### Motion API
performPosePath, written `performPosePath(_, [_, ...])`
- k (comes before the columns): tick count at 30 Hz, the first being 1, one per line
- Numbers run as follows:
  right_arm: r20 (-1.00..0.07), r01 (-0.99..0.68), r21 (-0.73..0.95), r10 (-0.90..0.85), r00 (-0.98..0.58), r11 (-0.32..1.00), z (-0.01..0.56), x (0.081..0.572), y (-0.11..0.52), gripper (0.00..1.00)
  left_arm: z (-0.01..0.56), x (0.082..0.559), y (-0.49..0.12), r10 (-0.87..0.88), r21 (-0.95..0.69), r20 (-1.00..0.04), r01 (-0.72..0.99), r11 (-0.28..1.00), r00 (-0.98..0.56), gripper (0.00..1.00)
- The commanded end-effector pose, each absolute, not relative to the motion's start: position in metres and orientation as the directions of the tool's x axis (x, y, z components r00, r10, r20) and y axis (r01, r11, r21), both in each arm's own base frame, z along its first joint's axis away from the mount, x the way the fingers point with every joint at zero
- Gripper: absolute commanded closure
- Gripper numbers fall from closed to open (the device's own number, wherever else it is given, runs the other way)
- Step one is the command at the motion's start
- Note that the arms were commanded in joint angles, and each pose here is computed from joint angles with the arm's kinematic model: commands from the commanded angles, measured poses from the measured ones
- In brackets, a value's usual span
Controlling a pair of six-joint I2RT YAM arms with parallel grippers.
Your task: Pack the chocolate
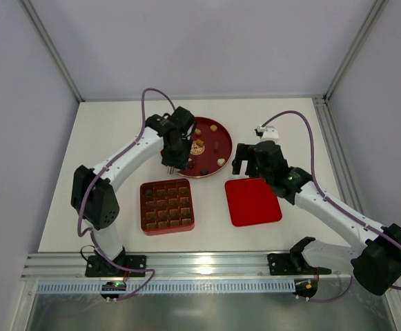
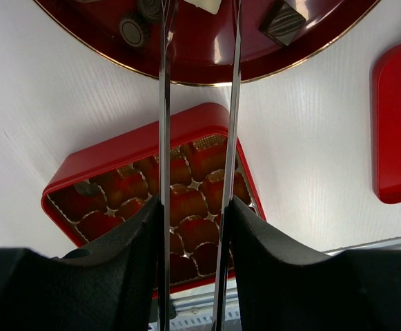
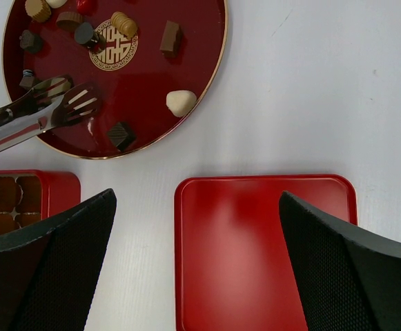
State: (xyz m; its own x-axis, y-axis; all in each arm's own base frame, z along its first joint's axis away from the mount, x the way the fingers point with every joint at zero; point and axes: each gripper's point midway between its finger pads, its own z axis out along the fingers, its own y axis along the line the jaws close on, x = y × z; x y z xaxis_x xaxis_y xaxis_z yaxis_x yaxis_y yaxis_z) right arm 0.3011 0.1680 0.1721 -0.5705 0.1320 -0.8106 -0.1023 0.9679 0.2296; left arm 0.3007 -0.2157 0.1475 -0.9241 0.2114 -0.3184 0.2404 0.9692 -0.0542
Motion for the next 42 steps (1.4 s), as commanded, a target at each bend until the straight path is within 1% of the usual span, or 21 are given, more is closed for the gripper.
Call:
performPosePath(1, [-0.835,-0.098,0.249,0.162,-0.526,0.964,0.189,0.304,0.167,0.00,0.150,0.302,-0.217,0.224,-0.053,-0.337,0.256,0.965,-0.914,0.58])
performPosePath(4, [-0.835,-0.096,0.248,0.162,-0.525,0.964,0.189,0.304,0.166,0.00,0.149,0.302,-0.218,0.226,-0.054,-0.336,0.258,0.965,-0.914,0.60])
performPosePath(12, [-0.835,-0.094,0.246,0.162,-0.526,0.965,0.188,0.303,0.165,0.00,0.149,0.302,-0.220,0.230,-0.056,-0.333,0.262,0.963,-0.915,0.62])
performPosePath(16, [-0.837,-0.094,0.248,0.164,-0.522,0.964,0.189,0.304,0.165,0.00,0.148,0.302,-0.221,0.230,-0.057,-0.332,0.262,0.963,-0.915,0.67])
performPosePath(20, [-0.837,-0.093,0.246,0.164,-0.522,0.965,0.190,0.304,0.165,0.00,0.149,0.304,-0.223,0.230,-0.058,-0.338,0.264,0.963,-0.913,0.71])
performPosePath(34, [-0.838,-0.093,0.244,0.162,-0.521,0.965,0.190,0.306,0.165,0.00,0.178,0.315,-0.226,0.214,-0.062,-0.405,0.260,0.964,-0.889,0.72])
performPosePath(42, [-0.841,-0.097,0.235,0.153,-0.519,0.967,0.190,0.306,0.165,0.00,0.201,0.309,-0.221,0.198,-0.074,-0.438,0.254,0.964,-0.877,0.72])
